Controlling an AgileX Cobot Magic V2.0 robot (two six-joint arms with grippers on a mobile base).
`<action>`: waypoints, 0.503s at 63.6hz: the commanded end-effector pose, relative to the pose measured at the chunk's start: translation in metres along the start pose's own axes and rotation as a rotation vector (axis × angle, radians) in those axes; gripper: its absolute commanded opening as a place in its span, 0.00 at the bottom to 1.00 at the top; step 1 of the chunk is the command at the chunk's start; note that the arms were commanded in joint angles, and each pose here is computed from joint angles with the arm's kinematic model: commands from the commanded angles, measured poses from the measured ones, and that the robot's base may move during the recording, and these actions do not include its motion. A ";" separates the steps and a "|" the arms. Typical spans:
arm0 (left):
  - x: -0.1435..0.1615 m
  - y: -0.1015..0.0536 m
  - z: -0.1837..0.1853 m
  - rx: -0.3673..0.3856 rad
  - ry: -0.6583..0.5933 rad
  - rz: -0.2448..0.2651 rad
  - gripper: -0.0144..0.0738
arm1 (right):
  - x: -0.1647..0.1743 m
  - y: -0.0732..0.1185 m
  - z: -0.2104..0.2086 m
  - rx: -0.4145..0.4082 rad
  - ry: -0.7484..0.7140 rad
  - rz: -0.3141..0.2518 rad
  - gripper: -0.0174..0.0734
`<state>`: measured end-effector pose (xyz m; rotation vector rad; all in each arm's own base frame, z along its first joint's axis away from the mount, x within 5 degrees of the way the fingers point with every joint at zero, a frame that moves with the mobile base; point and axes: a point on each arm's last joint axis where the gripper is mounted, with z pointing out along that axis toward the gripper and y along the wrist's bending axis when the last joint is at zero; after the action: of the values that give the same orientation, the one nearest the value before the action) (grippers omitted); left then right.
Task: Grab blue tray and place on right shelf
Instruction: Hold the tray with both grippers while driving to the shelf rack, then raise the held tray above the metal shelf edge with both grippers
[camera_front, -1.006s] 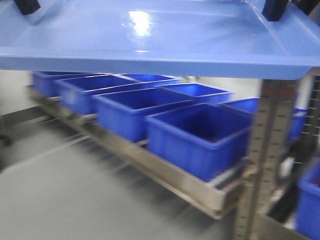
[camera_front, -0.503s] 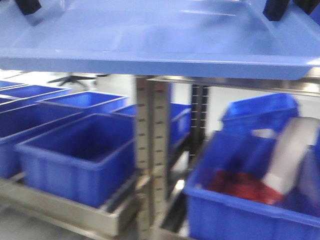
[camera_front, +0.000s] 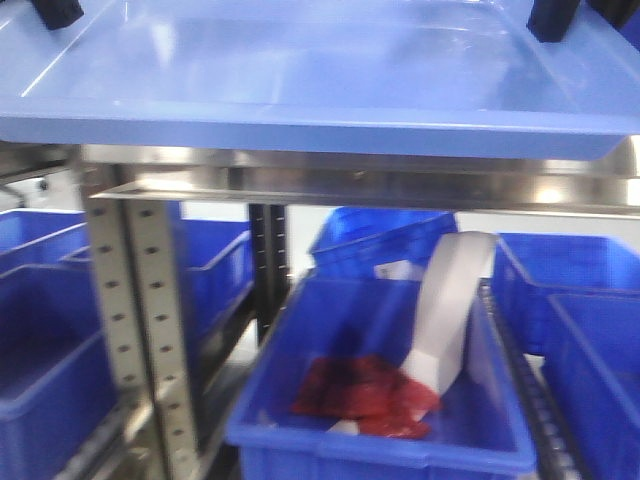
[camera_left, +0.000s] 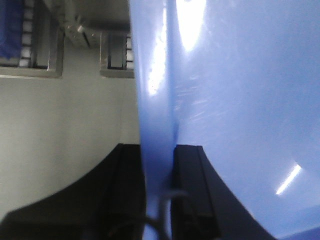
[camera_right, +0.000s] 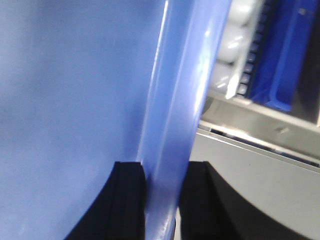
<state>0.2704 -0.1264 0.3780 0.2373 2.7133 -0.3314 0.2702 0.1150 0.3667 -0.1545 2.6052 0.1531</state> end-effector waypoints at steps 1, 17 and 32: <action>0.010 -0.001 -0.022 -0.008 0.031 0.036 0.11 | -0.006 -0.003 -0.021 0.009 -0.106 -0.048 0.25; 0.010 -0.001 -0.022 -0.008 0.031 0.036 0.11 | -0.006 -0.003 -0.021 0.009 -0.106 -0.048 0.25; 0.010 -0.001 -0.022 -0.008 0.031 0.036 0.11 | -0.006 -0.003 -0.021 0.009 -0.106 -0.048 0.25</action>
<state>0.2703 -0.1265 0.3780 0.2372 2.7134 -0.3323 0.2702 0.1150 0.3667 -0.1545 2.6052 0.1531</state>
